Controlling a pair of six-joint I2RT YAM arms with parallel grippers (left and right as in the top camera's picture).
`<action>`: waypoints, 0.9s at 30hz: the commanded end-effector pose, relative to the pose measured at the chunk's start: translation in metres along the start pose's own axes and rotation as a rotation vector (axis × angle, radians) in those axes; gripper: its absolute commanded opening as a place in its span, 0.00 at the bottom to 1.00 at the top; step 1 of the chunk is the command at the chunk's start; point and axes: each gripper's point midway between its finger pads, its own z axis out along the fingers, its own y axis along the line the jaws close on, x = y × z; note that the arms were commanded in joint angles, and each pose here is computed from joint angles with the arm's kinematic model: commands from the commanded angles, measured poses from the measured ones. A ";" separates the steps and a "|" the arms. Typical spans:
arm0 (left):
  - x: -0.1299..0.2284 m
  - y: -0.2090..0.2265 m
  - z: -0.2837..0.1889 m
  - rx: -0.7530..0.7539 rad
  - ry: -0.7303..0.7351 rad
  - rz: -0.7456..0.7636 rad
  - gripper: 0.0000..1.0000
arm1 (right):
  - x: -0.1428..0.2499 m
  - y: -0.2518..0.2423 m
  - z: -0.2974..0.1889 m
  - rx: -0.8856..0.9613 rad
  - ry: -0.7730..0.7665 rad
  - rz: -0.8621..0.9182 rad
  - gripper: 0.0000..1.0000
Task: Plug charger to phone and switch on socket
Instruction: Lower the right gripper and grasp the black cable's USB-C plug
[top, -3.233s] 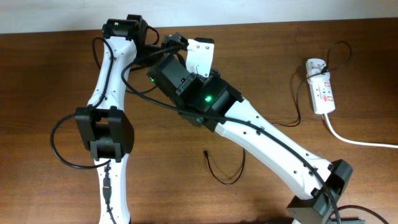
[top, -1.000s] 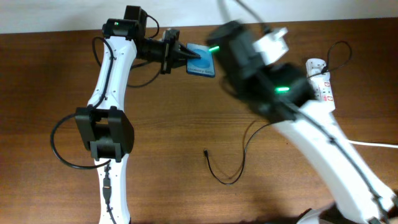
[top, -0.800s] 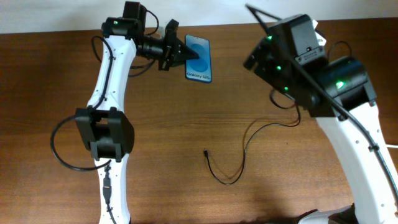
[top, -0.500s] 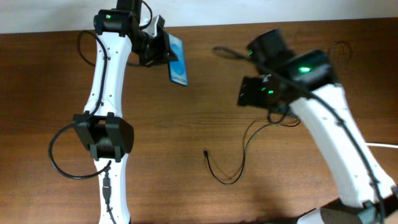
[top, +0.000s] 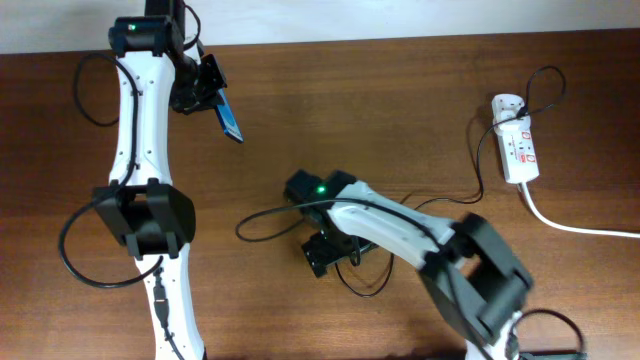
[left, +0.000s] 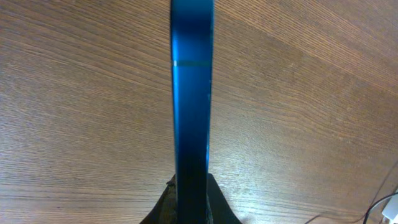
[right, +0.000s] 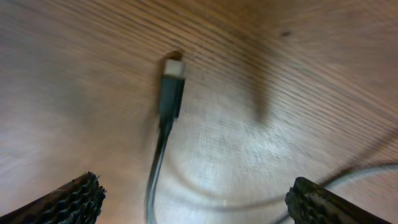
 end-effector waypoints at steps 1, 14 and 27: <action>-0.003 -0.005 -0.008 0.010 -0.026 -0.002 0.00 | 0.000 0.004 0.018 -0.011 0.041 -0.035 0.99; -0.003 -0.005 -0.008 0.010 -0.026 -0.002 0.00 | -0.028 -0.002 0.010 -0.039 -0.044 0.019 0.55; -0.004 -0.005 -0.008 0.010 -0.027 -0.002 0.00 | -0.047 0.000 0.007 -0.113 -0.099 0.078 0.38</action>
